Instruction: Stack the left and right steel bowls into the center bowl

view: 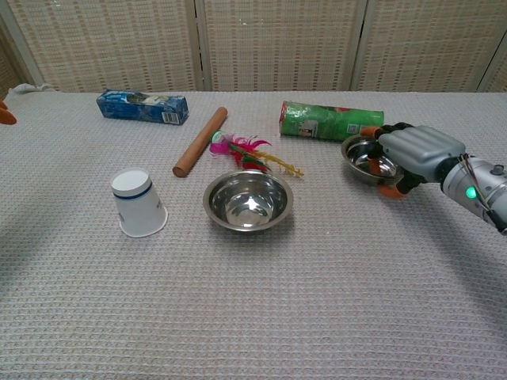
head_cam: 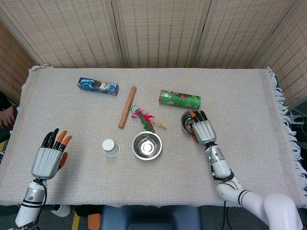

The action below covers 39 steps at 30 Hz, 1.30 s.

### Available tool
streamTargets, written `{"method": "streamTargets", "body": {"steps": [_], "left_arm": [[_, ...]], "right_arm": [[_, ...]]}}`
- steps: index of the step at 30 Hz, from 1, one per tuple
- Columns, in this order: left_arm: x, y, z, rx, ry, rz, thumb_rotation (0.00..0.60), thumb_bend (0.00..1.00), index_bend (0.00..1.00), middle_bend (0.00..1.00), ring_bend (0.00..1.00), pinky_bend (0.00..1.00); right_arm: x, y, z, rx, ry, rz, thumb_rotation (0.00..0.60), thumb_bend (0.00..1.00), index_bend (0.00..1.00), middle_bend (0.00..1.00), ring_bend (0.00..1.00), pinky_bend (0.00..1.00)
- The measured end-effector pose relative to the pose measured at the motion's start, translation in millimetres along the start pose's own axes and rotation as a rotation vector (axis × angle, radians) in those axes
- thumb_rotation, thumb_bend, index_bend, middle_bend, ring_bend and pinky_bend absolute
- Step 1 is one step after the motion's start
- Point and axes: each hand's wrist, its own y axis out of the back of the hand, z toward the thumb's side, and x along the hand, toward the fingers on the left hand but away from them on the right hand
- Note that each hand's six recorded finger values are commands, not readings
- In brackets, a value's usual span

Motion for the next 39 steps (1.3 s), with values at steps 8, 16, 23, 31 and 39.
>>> {"method": "streamTargets", "body": {"steps": [8,16,23,31,39], "left_arm": [[-0.4,-0.7,-1.3,-0.004,0.007,-0.001,0.600,0.48,0.18,0.09,0.00,0.14],[-3.2,-1.8,-4.8,-0.011,0.025,-0.005,0.600,0.48,0.18,0.09,0.00,0.14],[-6.5,3.9,-11.0,-0.008,0.046,0.005,0.600,0.49,0.18,0.09,0.00,0.14],[-8.5,8.2,-17.4,-0.009,0.064,0.008,0.600,0.48,0.18,0.09,0.00,0.14],[-8.7,11.6,-19.2,-0.018,0.068,0.004,0.600,0.49,0.18,0.09,0.00,0.14]], "right_arm": [[18.3,23.4,16.4,-0.023,0.079,-0.148,0.600,0.39,0.79,0.12,0.00,0.00],[48.7,58.2,75.9,-0.120,0.299,-0.208,0.600,0.39,0.76,0.12,0.00,0.00],[45.5,66.0,124.8,-0.098,0.436,-0.154,0.600,0.39,0.69,0.12,0.00,0.00],[38.2,48.1,145.7,-0.057,0.469,-0.025,0.600,0.30,0.00,0.00,0.00,0.00],[45.7,56.6,135.9,-0.072,0.458,0.004,0.600,0.13,0.00,0.00,0.00,0.00]]}}
